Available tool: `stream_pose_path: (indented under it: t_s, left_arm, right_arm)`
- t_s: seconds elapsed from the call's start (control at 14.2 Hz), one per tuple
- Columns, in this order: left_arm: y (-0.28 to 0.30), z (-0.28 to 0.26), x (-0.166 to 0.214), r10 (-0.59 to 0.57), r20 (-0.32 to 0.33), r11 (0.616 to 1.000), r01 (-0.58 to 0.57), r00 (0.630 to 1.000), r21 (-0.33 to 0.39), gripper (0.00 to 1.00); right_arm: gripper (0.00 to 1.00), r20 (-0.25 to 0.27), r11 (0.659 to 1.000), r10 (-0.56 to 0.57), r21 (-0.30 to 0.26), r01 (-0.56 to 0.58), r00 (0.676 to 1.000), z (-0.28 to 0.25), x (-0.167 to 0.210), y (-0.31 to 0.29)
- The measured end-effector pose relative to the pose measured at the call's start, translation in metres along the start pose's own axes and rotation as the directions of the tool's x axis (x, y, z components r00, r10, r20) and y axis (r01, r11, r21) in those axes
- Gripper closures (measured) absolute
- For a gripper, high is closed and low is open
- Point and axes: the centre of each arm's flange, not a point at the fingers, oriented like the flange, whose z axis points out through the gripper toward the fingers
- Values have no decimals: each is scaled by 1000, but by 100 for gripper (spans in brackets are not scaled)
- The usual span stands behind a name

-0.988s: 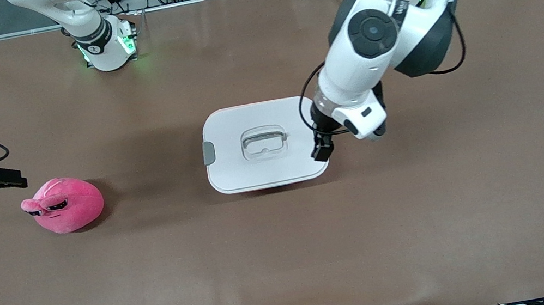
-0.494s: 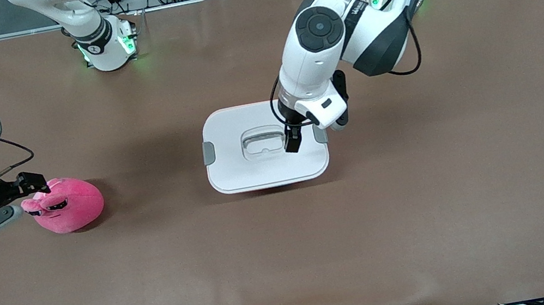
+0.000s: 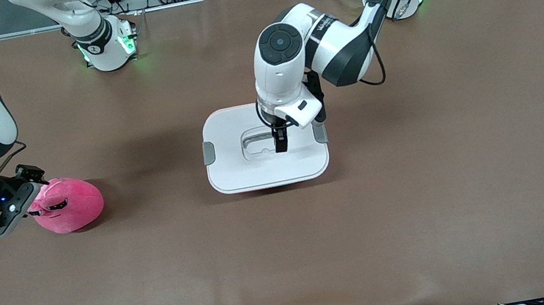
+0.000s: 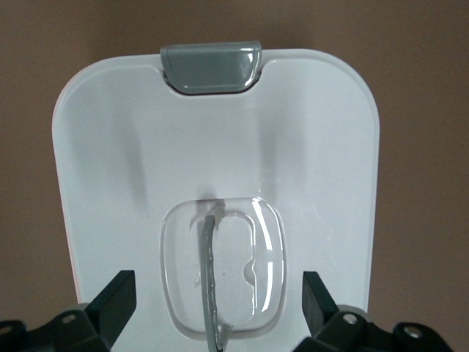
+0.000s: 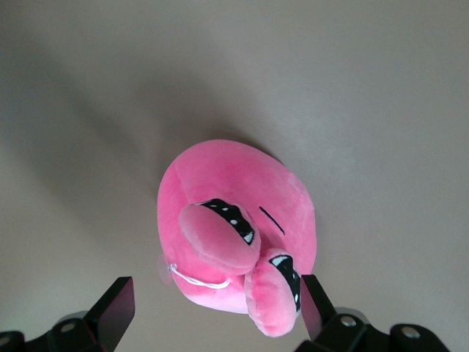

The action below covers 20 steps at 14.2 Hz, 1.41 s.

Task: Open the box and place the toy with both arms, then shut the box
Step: 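Grasp the lid handle with the left gripper while the right gripper grasps the toy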

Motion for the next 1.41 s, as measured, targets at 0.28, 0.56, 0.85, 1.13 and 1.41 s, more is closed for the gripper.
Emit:
stream_pose_path:
  t_s: [0.28,0.56,0.85,1.13,1.41]
  left_arm:
    - [-2,7,-7,-69,10,998,69,998,-10,1]
    - [2,16,-10,-129,37,991,130,991,-31,5]
    - [-5,36,-18,-125,11,992,125,992,-35,6]
    - [-12,42,-25,-108,-3,993,107,994,-41,11]
    - [-12,42,-25,-107,-3,993,107,994,-42,27]
  right_arm:
    - [0,-5,963,-266,-34,266,964,17,6,2]
    - [0,1,935,-353,-20,353,936,41,11,5]
    - [0,3,898,-440,-25,440,898,57,17,7]
    - [29,4,883,-468,-19,468,884,64,18,7]
    - [71,4,882,-471,-19,471,882,64,18,7]
